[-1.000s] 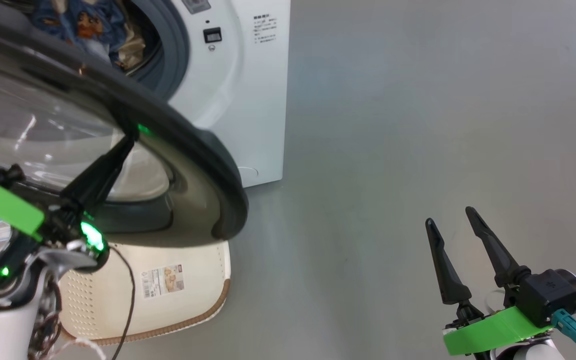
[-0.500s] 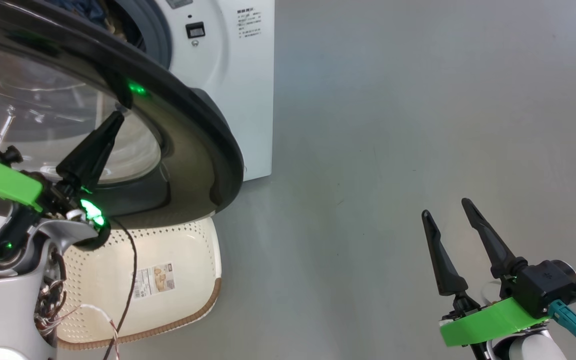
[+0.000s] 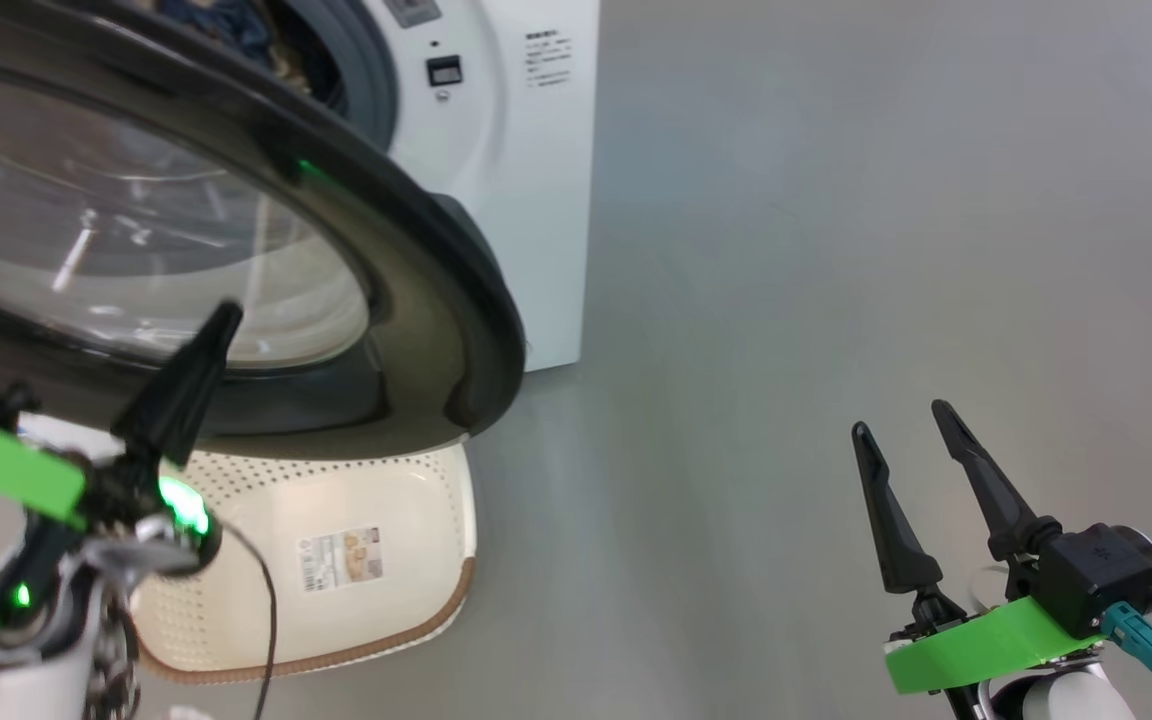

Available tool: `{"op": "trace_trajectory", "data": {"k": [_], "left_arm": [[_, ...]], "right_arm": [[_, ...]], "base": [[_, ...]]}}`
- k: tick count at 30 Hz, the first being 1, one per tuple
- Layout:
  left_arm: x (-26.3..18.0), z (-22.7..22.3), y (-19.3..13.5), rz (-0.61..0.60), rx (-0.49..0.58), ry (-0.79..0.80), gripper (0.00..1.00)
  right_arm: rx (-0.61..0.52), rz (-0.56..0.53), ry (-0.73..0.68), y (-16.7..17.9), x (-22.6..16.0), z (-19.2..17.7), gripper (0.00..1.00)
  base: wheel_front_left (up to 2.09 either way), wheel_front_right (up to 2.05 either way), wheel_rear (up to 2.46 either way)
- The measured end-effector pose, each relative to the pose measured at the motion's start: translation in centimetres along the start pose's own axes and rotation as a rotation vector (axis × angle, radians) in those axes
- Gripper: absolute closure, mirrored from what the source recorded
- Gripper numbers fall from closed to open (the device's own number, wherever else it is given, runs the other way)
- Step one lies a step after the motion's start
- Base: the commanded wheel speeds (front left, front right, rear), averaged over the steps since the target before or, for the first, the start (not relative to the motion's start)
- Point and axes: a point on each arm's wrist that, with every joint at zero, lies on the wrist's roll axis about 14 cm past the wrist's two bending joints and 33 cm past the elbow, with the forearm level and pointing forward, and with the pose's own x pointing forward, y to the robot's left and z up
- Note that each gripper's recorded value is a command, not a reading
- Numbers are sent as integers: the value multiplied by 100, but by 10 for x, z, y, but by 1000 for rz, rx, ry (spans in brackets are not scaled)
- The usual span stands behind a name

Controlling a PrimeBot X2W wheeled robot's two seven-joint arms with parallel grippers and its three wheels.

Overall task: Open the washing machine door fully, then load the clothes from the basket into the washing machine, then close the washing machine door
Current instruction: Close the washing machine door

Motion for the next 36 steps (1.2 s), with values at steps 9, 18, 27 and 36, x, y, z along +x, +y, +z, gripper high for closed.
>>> {"op": "trace_trajectory", "data": {"k": [9,18,27,36], "left_arm": [[-62,4,3,38,76,-160,0],[-128,7,-9,49,136,-373,0],[-160,11,-17,126,322,-504,0],[-192,15,-1,436,983,-523,0]], "right_arm": [[16,40,0,14,-1,0,0],[29,75,-6,27,-9,3,0],[35,104,-31,37,-10,12,0],[27,106,-31,38,-16,14,0]], "base": [[0,0,0],[0,0,0],[0,0,0],[0,0,0]]}}
